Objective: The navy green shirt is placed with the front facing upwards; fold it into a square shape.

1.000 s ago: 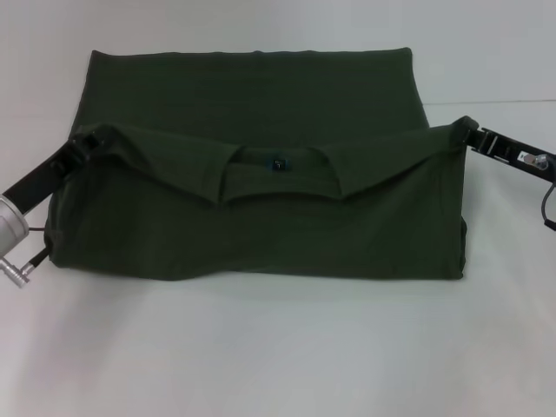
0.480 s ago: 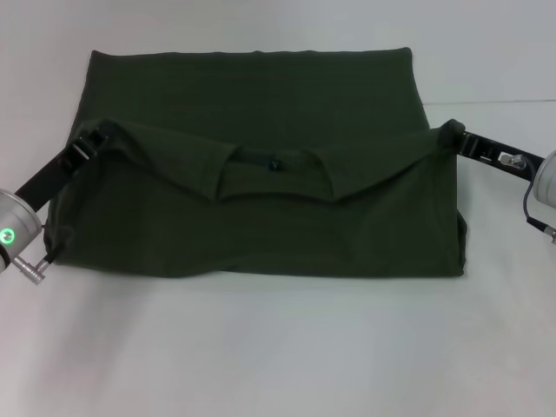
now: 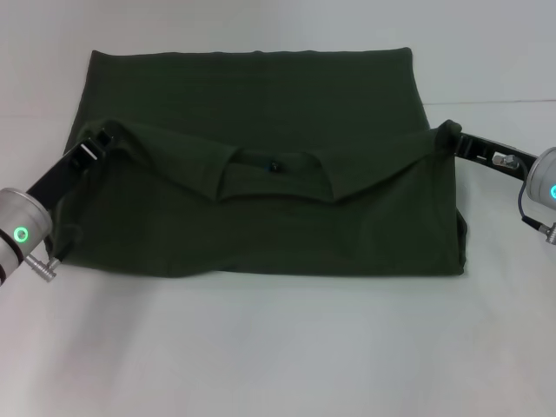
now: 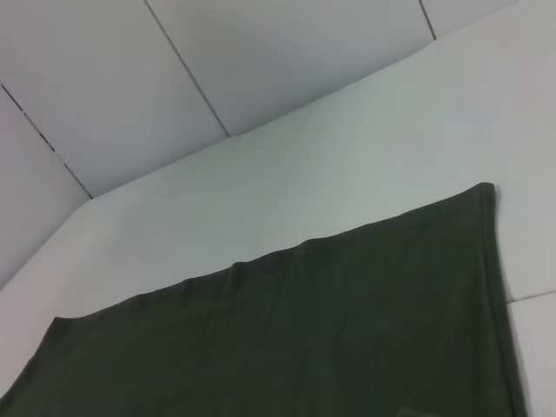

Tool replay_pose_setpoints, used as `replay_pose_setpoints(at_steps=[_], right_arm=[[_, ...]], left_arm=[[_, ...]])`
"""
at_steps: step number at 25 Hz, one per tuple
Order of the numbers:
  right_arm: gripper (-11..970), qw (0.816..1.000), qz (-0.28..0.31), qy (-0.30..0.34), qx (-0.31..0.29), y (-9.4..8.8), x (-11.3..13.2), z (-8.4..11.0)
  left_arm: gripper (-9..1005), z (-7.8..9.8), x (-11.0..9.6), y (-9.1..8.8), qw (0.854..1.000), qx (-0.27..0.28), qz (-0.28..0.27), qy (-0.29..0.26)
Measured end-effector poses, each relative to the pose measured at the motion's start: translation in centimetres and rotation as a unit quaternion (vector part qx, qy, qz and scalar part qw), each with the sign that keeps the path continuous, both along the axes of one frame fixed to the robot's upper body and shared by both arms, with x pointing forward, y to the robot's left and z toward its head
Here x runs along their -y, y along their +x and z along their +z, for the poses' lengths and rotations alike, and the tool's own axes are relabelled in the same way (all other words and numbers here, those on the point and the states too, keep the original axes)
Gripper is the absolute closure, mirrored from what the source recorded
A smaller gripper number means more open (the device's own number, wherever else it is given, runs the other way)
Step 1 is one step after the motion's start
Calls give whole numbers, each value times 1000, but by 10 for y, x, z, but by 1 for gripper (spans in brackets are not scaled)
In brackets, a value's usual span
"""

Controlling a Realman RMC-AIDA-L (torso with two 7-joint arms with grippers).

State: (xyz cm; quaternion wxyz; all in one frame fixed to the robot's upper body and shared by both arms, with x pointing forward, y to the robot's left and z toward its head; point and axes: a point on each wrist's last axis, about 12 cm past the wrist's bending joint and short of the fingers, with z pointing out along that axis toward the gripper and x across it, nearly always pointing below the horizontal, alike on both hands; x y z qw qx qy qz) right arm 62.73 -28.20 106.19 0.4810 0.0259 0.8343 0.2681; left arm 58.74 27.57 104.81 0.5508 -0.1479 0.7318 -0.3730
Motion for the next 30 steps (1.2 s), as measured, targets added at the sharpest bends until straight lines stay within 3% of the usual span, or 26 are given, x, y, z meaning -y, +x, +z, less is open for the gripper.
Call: replay_pose_setpoints(at_steps=[13, 19, 24, 27, 30], right_arm=[[927, 1000, -7, -10, 3, 2, -2, -2], [846, 1000, -25, -8, 6, 3, 0, -3], [748, 999, -26, -12, 18, 1, 4, -3], [690, 999, -27, -9, 20, 0, 5, -3], [614, 999, -30, -4, 23, -2, 9, -2]], left_arm=[[907, -4, 8, 5, 999, 0, 8, 40], [879, -3, 5, 7, 999, 6, 34, 34], [653, -6, 1, 4, 998, 10, 62, 28], [408, -7, -2, 2, 997, 11, 66, 26], [335, -8, -4, 0, 997, 9, 68, 23]])
